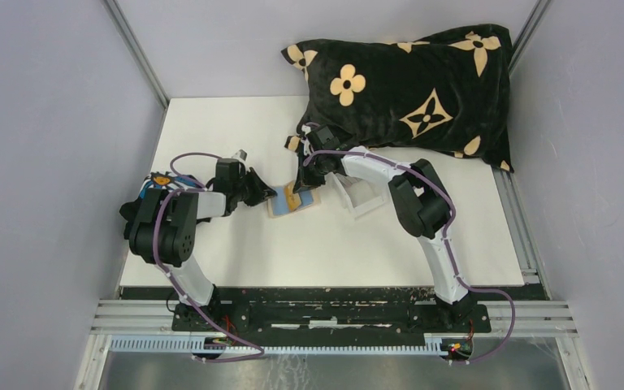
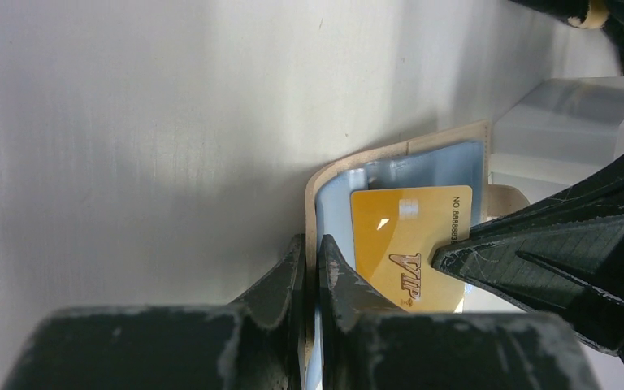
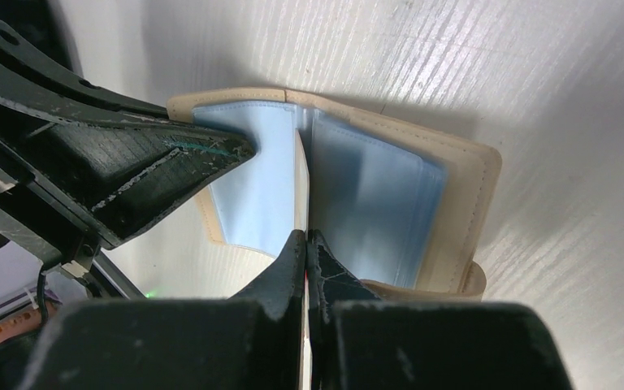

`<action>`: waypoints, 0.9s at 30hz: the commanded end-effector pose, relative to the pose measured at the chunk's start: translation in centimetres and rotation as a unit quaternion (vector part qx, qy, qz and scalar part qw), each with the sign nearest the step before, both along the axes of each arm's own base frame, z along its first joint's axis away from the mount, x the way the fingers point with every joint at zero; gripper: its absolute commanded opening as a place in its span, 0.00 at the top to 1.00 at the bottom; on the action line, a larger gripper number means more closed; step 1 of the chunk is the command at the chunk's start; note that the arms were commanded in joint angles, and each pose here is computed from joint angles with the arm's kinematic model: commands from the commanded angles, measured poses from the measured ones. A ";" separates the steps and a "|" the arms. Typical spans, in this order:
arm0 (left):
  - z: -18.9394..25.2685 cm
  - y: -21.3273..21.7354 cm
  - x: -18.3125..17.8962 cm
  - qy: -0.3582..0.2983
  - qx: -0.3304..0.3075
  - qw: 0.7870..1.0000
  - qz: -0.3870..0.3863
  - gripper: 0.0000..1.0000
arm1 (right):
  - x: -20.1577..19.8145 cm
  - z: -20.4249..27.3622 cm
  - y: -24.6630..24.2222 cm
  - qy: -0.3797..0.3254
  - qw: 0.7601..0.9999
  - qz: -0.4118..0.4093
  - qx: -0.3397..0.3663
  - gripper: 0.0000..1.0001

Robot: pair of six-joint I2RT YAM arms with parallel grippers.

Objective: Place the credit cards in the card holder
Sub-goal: Open the card holder at the center of the board.

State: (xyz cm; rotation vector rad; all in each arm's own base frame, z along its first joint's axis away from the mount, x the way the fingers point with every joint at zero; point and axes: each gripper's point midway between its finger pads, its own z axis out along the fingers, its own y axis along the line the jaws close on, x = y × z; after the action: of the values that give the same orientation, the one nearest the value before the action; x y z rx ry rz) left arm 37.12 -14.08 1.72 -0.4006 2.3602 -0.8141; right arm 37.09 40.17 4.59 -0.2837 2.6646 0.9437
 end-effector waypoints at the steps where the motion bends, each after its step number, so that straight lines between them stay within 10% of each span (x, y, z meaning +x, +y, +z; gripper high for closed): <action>1: -2.2 1.1 -0.3 0.018 0.041 0.999 0.000 0.94 | 0.1 1.5 -1.0 -0.027 0.999 0.005 -0.016 0.99; 27: -2.8 0.7 -0.6 0.032 0.040 0.998 -0.021 0.94 | 3.1 0.6 -1.1 -0.049 0.998 -0.007 -0.044 0.99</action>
State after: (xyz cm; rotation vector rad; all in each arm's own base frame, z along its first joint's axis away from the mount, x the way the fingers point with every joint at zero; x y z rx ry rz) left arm 37.90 -14.58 1.71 -0.3794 2.3608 -0.8422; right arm 38.66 39.26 5.03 -0.3045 2.6466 0.8456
